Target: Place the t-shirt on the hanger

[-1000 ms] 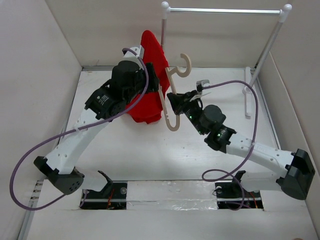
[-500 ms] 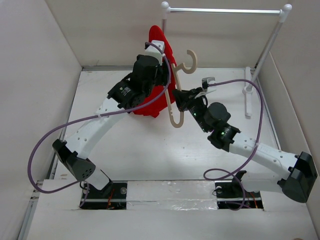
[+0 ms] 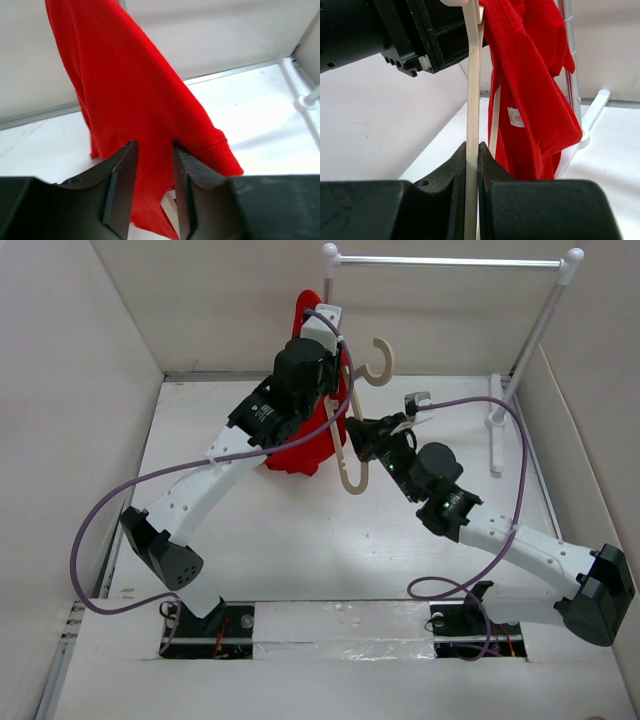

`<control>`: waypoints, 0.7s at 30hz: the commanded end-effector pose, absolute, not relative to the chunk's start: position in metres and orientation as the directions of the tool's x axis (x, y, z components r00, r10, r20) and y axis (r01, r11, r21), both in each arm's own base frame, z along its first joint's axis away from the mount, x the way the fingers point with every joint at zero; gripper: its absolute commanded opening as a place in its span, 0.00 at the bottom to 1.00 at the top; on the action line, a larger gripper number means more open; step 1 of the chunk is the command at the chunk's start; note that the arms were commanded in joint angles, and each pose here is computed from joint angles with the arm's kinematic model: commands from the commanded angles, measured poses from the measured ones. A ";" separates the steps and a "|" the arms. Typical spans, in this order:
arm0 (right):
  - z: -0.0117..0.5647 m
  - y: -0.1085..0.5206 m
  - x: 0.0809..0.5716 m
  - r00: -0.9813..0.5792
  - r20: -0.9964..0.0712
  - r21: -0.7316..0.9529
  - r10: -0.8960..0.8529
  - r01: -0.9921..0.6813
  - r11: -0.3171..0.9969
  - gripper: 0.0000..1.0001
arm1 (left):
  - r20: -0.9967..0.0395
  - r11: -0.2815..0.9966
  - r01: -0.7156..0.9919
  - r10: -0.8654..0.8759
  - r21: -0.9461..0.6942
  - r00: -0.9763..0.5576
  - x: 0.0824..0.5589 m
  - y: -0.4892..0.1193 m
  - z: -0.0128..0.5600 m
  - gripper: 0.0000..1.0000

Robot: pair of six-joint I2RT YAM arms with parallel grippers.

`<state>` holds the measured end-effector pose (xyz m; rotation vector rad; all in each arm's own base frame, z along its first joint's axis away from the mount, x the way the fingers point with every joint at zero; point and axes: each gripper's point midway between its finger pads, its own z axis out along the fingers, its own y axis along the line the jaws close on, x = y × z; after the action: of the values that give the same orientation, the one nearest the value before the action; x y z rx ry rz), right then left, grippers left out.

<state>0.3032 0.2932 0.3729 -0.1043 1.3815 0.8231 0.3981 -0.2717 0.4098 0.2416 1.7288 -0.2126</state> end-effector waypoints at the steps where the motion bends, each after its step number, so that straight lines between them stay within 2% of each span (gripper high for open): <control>1: 0.453 0.281 0.289 0.084 -0.799 0.410 0.596 -0.648 0.641 0.00 | -0.995 0.936 0.346 -0.035 -0.066 -0.093 0.386 -0.276 0.443 0.31; 2: 0.454 0.281 0.289 0.084 -0.799 0.410 0.596 -0.649 0.641 0.00 | -0.994 0.933 0.354 -0.037 -0.071 -0.100 0.383 -0.275 0.442 0.37; 3: 0.456 0.281 0.288 0.084 -0.796 0.412 0.600 -0.652 0.637 0.00 | -0.994 0.930 0.358 -0.053 -0.085 -0.097 0.377 -0.271 0.446 0.49; 5: 0.458 0.279 0.290 0.083 -0.796 0.410 0.599 -0.654 0.636 0.00 | -0.992 0.927 0.365 -0.047 -0.086 -0.116 0.370 -0.267 0.439 0.54; 9: 0.461 0.275 0.290 0.064 -0.787 0.426 0.614 -0.663 0.616 0.00 | -0.988 0.919 0.382 -0.039 -0.094 -0.148 0.358 -0.262 0.432 0.39; 10: 0.462 0.272 0.291 0.069 -0.790 0.421 0.609 -0.661 0.621 0.00 | -0.987 0.919 0.383 -0.032 -0.092 -0.161 0.356 -0.261 0.425 0.38; 11: 0.464 0.271 0.290 0.067 -0.788 0.422 0.611 -0.664 0.617 0.00 | -0.987 0.916 0.388 -0.041 -0.098 -0.153 0.352 -0.259 0.428 0.39; 13: 0.467 0.269 0.286 0.069 -0.785 0.421 0.616 -0.669 0.612 0.00 | -0.987 0.914 0.396 -0.028 -0.090 -0.159 0.353 -0.261 0.421 0.46; 16: 0.465 0.274 0.284 0.052 -0.796 0.412 0.604 -0.684 0.602 0.00 | -0.989 0.900 0.429 -0.014 -0.077 -0.148 0.357 -0.271 0.425 0.52; 21: 0.466 0.275 0.279 0.042 -0.796 0.412 0.604 -0.692 0.592 0.00 | -0.992 0.899 0.433 -0.002 -0.056 -0.125 0.372 -0.284 0.434 0.52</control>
<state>0.3005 0.2894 0.3881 -0.1237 1.3790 0.9006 0.3674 -0.2771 0.4067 0.3407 1.7376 -0.3577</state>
